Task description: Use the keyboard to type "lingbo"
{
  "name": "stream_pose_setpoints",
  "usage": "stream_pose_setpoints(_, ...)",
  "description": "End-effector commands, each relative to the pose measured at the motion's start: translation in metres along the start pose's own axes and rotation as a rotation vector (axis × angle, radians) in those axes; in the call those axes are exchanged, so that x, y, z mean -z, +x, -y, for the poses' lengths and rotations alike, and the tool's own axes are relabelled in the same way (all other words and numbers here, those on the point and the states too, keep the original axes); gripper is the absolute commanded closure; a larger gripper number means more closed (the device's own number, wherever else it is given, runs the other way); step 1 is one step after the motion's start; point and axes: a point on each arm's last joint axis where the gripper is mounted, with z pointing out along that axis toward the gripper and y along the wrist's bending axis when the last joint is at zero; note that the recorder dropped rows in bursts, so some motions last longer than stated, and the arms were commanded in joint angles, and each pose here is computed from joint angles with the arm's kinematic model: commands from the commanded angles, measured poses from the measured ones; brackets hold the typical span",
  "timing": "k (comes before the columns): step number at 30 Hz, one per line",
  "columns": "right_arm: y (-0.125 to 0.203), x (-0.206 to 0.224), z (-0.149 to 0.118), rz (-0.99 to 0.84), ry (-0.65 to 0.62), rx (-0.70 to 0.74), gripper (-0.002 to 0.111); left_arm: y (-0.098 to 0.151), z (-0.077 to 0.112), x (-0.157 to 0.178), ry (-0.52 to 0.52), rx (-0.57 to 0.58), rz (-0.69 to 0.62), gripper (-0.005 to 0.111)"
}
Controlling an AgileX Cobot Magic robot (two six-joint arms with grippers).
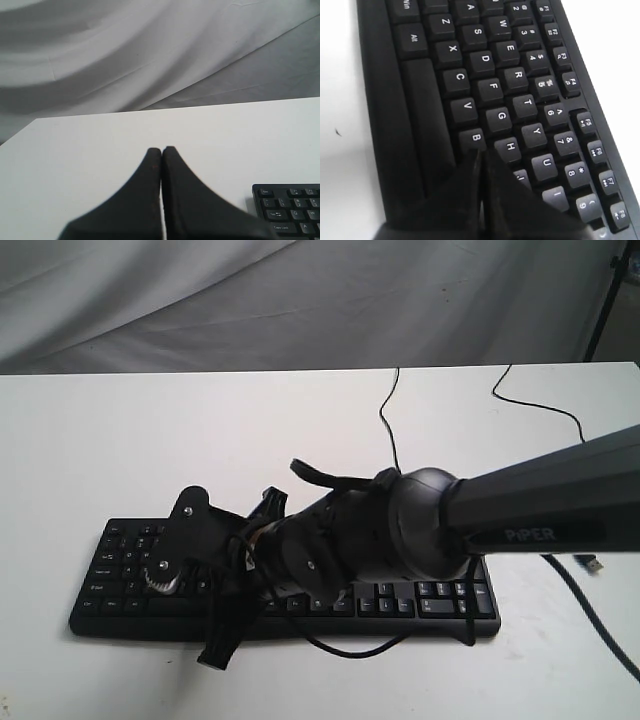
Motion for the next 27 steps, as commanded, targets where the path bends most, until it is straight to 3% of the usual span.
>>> stream_pose_setpoints(1, -0.003, 0.0, -0.001, 0.021, 0.011, 0.007, 0.108, 0.001, 0.0, -0.001, 0.004, 0.003, -0.003, 0.106)
stream_pose_setpoints(27, 0.007, -0.014, -0.002, 0.001, 0.009, 0.002, 0.108, 0.001, 0.0, -0.001, 0.004, 0.003, -0.003, 0.106)
